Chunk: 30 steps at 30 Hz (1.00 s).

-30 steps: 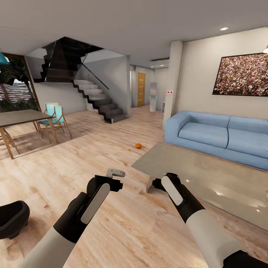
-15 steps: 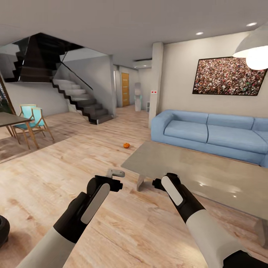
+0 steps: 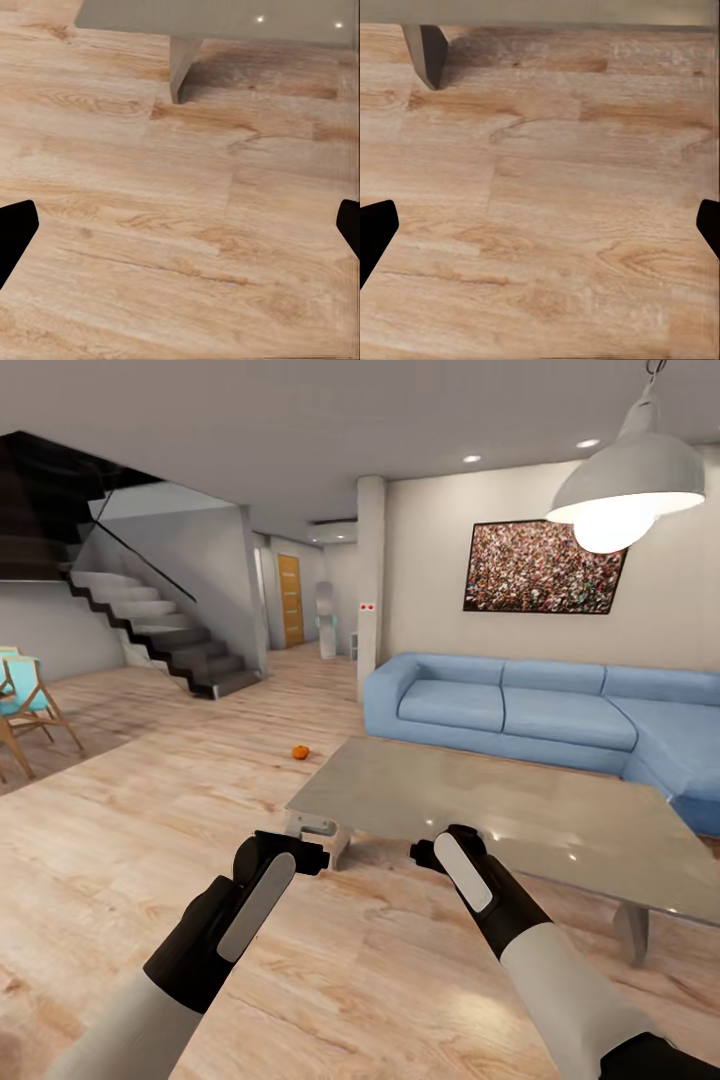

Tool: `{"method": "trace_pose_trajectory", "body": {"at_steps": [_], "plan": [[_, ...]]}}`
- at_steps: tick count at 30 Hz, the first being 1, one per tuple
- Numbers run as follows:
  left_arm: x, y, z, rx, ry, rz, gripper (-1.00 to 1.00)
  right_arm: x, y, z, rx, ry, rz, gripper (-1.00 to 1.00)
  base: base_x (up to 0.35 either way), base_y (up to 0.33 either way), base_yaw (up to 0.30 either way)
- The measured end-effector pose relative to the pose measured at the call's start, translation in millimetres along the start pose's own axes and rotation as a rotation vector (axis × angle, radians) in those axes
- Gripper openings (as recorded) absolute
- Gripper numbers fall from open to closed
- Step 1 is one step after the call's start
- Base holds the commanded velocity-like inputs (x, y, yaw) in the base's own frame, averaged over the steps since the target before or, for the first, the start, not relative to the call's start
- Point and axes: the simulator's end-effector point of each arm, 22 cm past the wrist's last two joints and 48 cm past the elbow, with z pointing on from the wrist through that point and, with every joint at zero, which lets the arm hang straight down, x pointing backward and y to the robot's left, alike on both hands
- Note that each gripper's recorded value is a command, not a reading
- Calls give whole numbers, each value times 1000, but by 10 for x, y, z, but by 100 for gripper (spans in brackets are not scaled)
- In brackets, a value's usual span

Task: Place each of the two pumpkins and all three candles from the living room inside a cabinet in the living room (use any cabinet), then make sure every cabinet is closed, and position the cauldron so it is next to a table in the living room.

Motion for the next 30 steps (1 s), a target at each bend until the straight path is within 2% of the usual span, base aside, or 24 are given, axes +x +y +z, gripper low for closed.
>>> {"method": "trace_pose_trajectory", "body": {"at_steps": [9,30], "plan": [[-1,-2,-1,1,0,0,100,0,-11,3,2,1,0,100,-169,114,-291],[-2,0,-3,0,-1,0,100,48,-45,35,11,14,0,100,-32,25,-292]]}}
